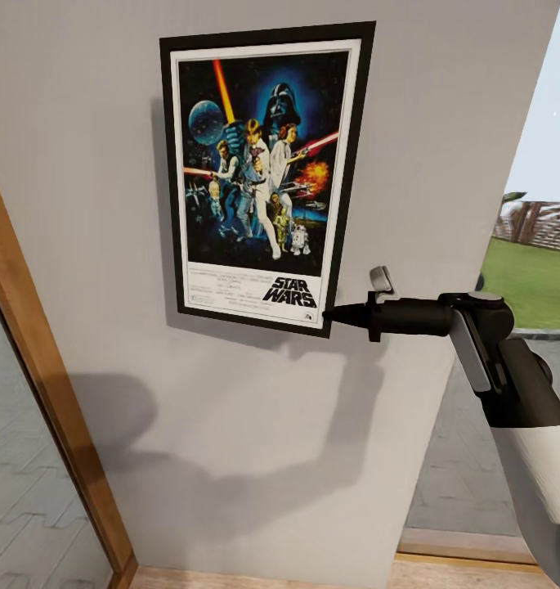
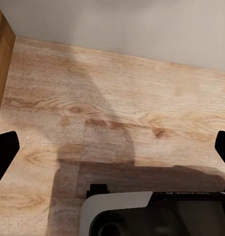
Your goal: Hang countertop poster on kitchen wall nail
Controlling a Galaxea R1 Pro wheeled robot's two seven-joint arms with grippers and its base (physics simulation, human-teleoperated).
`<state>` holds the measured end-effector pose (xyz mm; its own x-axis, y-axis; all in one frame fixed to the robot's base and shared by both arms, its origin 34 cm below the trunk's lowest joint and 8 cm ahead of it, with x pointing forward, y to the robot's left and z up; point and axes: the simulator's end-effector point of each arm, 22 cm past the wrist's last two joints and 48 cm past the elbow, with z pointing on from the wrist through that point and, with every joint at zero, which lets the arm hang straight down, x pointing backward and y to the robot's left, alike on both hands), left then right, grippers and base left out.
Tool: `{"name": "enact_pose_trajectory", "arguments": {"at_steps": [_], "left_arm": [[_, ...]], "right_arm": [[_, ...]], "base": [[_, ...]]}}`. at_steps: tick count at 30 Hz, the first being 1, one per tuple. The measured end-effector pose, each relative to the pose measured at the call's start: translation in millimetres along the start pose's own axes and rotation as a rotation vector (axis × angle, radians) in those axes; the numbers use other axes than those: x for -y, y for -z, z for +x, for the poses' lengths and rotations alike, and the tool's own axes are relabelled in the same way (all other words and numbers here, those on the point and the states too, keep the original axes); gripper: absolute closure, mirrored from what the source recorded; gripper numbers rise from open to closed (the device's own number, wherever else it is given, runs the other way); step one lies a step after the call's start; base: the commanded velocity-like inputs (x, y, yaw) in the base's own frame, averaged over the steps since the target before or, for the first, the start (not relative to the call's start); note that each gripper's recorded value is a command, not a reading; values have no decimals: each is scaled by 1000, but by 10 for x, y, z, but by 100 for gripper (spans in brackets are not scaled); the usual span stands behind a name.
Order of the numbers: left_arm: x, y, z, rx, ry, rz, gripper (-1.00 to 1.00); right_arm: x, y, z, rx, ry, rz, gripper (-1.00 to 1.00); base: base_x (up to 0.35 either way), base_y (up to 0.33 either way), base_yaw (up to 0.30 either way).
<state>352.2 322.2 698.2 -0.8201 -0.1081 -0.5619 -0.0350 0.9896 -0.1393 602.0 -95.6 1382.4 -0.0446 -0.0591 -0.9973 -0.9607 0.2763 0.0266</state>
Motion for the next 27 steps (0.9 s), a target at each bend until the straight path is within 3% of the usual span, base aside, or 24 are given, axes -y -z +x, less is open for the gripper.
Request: {"name": "enact_pose_trajectory", "arguments": {"at_steps": [9, 27], "left_arm": [[0, 2, 0, 0, 0, 0, -100], [-3, 0, -1, 0, 1, -1, -100]], "right_arm": [[-3, 1, -2, 0, 0, 0, 100], [0, 0, 0, 0, 0, 0, 100]], "base": [[215, 0, 0], [15, 0, 0]]}}
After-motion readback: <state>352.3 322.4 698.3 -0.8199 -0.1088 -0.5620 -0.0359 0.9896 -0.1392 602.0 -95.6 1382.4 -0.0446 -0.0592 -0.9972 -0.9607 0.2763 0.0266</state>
